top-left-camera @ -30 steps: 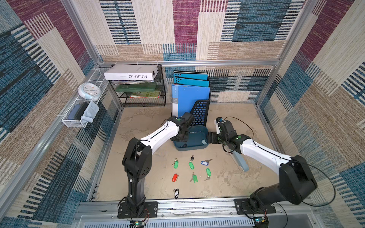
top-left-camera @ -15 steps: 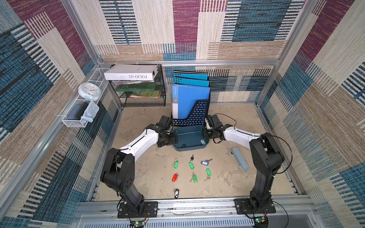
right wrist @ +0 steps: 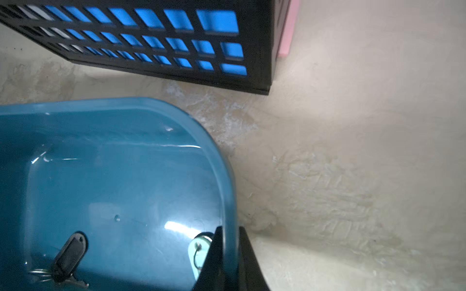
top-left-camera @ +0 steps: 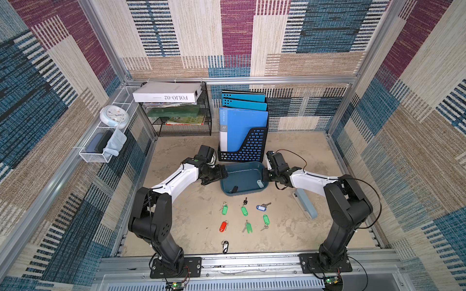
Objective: Take the keys out of the storage box
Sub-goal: Pick up the storage box at the center of the board.
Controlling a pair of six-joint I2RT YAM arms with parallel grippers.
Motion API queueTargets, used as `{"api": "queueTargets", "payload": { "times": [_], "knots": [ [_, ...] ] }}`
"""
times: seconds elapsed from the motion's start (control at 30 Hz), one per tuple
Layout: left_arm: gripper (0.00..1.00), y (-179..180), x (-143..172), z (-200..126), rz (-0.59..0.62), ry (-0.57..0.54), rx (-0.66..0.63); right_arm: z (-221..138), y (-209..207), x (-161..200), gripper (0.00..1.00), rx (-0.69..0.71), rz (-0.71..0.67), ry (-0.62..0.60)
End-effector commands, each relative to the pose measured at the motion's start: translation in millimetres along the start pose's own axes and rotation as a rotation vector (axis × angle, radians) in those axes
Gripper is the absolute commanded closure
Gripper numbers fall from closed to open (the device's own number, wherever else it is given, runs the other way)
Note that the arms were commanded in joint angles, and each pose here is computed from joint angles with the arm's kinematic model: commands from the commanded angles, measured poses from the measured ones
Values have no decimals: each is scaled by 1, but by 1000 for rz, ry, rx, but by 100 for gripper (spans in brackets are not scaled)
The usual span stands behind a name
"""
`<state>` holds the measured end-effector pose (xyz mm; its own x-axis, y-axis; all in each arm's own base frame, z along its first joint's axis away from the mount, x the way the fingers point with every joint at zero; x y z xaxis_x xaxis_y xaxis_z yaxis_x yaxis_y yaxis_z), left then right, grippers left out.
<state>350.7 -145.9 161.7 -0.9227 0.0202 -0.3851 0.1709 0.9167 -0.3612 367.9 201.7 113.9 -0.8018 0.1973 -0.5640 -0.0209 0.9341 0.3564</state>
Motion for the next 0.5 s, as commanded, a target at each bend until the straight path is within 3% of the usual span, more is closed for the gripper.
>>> {"api": "queueTargets", "payload": {
  "times": [0.0,0.2,0.37,0.47],
  "knots": [
    [15,-7,-5,-7,10,-26,40,-13,10,-22,100,-69,-9,-158],
    [18,-13,-4,-21,38,-53,49,-35,10,-35,100,-87,-11,-312],
    [22,-34,-1,-46,187,-86,-136,-39,5,-34,100,-75,-27,-390],
    [22,-50,0,-55,261,-123,-165,-39,5,-28,100,-42,-60,-433]
  ]
}}
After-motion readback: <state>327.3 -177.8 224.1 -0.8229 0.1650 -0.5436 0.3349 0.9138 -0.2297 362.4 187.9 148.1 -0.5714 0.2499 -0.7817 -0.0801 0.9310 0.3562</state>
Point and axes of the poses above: each gripper's point midway between its finger pads, its own z axis out along the fingers, its own y axis along the line the jaws close on, x = y × z, the point moved 6 cm from there along -z, back along the fingers, and after that the axes turned 14 degrees about z, right-handed, at the moved point
